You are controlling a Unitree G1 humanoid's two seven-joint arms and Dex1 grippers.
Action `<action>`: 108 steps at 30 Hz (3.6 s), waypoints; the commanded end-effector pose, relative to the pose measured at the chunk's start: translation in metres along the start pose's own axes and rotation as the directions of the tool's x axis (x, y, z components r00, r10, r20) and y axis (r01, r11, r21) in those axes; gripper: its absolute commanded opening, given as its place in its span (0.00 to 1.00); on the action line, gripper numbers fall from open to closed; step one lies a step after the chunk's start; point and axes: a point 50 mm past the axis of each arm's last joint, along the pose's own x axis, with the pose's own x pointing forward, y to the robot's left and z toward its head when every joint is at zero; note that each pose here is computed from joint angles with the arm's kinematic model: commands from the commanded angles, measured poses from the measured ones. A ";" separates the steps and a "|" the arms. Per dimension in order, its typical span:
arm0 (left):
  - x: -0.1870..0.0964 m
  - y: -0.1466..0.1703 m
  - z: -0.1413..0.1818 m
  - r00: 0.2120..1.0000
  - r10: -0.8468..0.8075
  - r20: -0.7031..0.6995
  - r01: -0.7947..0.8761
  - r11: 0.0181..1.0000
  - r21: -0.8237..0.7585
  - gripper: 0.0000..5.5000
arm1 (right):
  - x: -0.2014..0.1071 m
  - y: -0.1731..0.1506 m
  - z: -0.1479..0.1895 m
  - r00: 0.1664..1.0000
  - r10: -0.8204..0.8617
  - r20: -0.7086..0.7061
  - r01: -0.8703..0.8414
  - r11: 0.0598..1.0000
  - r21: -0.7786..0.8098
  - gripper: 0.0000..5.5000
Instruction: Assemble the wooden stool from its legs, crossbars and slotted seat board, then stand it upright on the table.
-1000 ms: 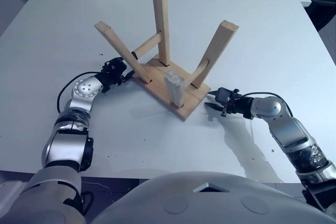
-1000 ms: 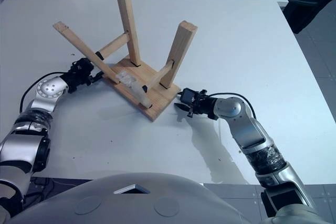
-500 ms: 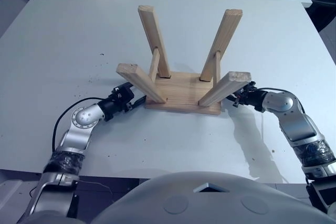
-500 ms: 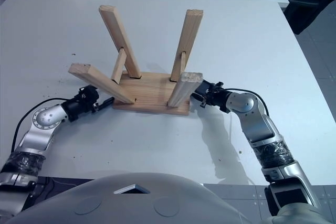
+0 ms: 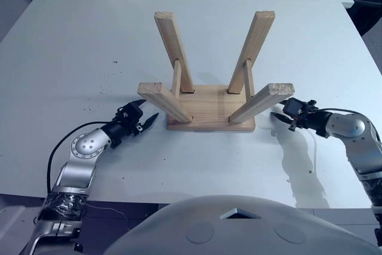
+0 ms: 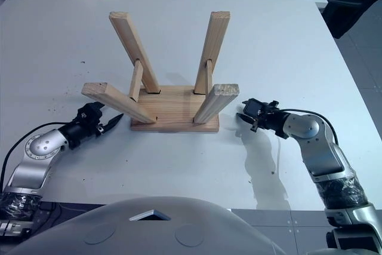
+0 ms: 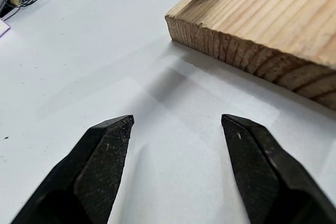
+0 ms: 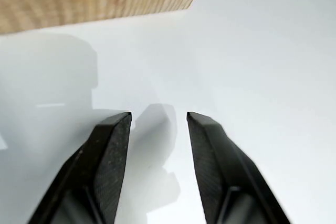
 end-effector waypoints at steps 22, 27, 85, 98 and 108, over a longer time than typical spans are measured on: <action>-0.003 -0.060 -0.003 0.973 -0.228 -0.030 0.227 0.973 -0.033 0.57 | 0.009 0.038 0.024 0.985 0.155 0.077 -0.152 0.987 -0.044 0.36; -0.011 -0.061 0.024 0.955 -0.285 0.079 0.295 0.938 -0.183 0.57 | -0.003 0.038 0.036 0.974 0.191 0.119 -0.188 0.981 -0.038 0.36; -0.055 0.018 0.075 0.861 -0.501 0.088 0.507 0.830 -0.231 0.57 | -0.079 0.012 0.082 0.889 0.400 0.225 -0.406 0.914 -0.021 0.36; -0.051 0.017 0.023 0.860 -0.504 -0.077 0.495 0.862 -0.109 0.66 | -0.057 0.007 0.031 0.901 0.382 0.208 -0.409 0.907 0.104 0.53; -0.008 0.010 0.003 0.862 -0.505 -0.046 0.506 0.862 0.026 0.66 | -0.014 0.033 0.012 0.867 0.464 0.181 -0.481 0.875 0.062 0.53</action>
